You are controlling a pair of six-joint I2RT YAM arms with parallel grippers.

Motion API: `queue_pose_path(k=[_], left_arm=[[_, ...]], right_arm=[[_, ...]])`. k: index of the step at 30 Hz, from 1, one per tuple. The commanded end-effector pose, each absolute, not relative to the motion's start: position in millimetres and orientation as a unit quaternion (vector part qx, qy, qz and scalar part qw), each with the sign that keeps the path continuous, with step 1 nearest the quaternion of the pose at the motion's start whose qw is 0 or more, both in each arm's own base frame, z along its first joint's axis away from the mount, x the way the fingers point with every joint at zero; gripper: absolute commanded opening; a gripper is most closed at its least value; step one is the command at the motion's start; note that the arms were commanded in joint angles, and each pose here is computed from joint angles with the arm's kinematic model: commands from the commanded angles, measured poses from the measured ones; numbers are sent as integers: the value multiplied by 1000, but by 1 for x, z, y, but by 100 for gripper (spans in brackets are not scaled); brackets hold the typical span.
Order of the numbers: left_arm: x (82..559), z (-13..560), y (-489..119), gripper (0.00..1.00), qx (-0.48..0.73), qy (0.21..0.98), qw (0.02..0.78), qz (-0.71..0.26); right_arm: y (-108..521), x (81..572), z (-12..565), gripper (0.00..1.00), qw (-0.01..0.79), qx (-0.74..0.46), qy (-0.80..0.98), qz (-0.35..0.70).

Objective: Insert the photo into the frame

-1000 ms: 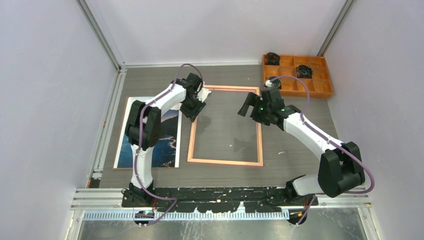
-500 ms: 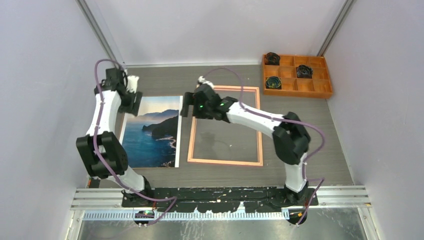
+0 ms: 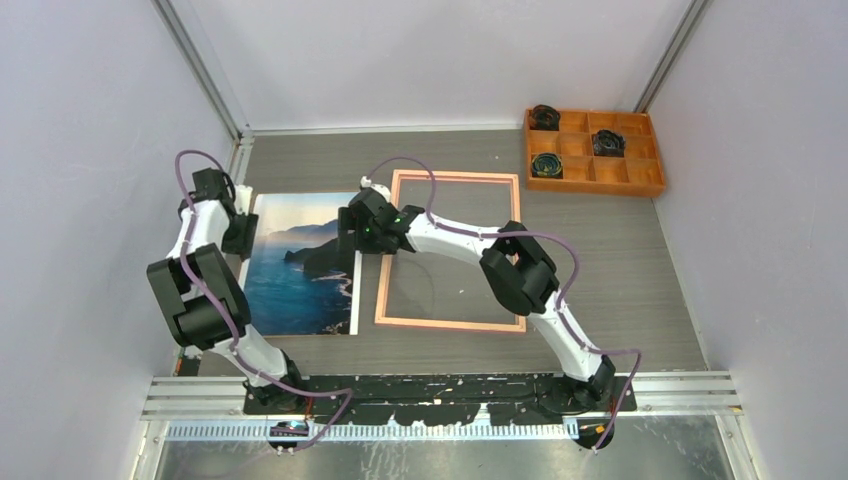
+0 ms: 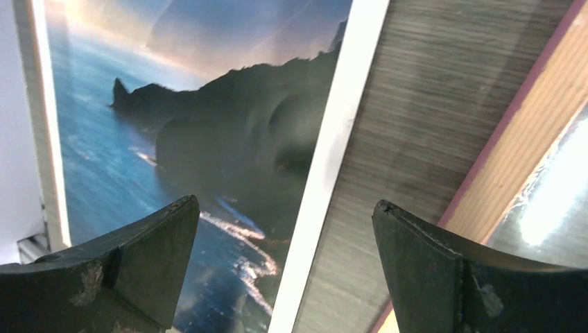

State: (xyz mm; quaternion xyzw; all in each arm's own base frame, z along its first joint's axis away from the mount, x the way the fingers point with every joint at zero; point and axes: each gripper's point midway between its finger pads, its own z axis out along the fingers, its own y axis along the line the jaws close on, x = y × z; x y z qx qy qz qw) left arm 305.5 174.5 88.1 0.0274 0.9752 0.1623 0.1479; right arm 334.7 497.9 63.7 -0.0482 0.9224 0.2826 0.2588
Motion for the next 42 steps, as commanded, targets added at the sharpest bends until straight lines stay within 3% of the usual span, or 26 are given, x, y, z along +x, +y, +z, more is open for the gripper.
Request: queue_pose_path(k=[1, 11, 17, 25, 42], left_arm=[[329, 82, 183, 64, 13, 968, 177, 177], [323, 31, 174, 61, 32, 982, 125, 141], [315, 15, 157, 60, 77, 986, 89, 115], [309, 6, 151, 59, 100, 986, 68, 116], [308, 1, 151, 57, 108, 985, 59, 122]], right_arm=[[502, 356, 80, 100, 295, -32, 914, 276], [503, 370, 50, 99, 302, -24, 921, 245], [514, 379, 43, 89, 281, 5, 915, 289], [524, 380, 69, 77, 295, -12, 899, 323], [542, 354, 117, 76, 331, -78, 874, 348]])
